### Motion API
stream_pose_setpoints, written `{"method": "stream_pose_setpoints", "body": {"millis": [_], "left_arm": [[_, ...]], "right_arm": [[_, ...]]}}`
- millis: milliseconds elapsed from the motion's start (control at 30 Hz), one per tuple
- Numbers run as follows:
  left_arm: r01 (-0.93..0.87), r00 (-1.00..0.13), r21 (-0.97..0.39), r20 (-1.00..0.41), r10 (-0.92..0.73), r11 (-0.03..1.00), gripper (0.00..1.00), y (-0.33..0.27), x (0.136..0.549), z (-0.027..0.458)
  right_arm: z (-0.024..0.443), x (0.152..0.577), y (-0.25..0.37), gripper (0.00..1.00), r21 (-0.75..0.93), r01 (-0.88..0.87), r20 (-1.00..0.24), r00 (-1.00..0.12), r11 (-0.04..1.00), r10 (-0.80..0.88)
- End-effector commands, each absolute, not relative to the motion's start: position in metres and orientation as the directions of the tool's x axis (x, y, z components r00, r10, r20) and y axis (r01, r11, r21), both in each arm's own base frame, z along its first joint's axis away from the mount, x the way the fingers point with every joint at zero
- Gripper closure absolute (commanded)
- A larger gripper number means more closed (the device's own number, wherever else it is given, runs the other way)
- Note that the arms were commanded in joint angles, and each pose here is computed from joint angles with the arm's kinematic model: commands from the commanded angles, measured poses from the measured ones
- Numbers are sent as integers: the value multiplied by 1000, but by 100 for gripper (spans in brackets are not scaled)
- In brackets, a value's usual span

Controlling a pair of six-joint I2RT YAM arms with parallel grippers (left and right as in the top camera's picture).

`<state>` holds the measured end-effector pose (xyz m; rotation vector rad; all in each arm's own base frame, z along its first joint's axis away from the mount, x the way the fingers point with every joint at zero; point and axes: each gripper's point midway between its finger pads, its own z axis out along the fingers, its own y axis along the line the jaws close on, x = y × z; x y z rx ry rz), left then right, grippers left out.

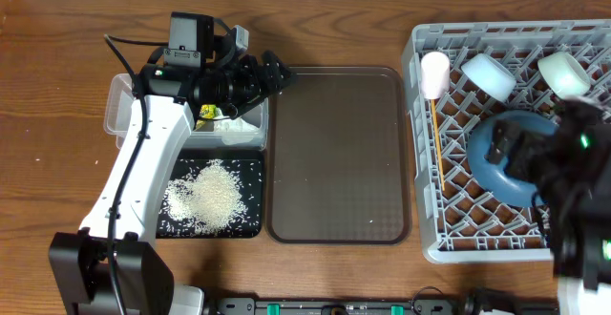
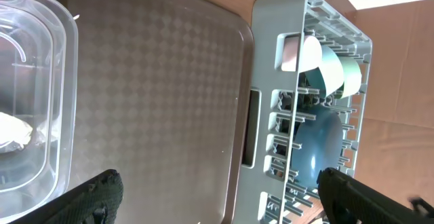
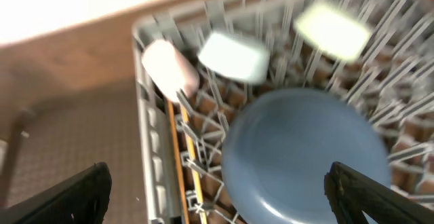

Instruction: Sort waste into correct bins and load items into the dishwasher rack

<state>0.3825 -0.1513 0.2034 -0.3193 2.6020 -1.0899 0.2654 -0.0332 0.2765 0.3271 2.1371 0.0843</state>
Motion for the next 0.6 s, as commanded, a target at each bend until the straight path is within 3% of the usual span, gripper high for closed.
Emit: {"method": "stream_pose_setpoints", "body": {"millis": [0,300,567], "left_arm": [[-76,-926,-723,-205,-318,686,5,-151,383,210],[-76,-926,-723,-205,-318,686,5,-151,383,210],[-76,-926,-723,-205,-318,686,5,-151,383,210]], "right_arm": [[303,242,-29,1,170,173,-875,-426,970,229],[348,174,1,1,164,21,-972,-164,986,165],[348,171,26,1,172,-164,-980,70,971,185]]}}
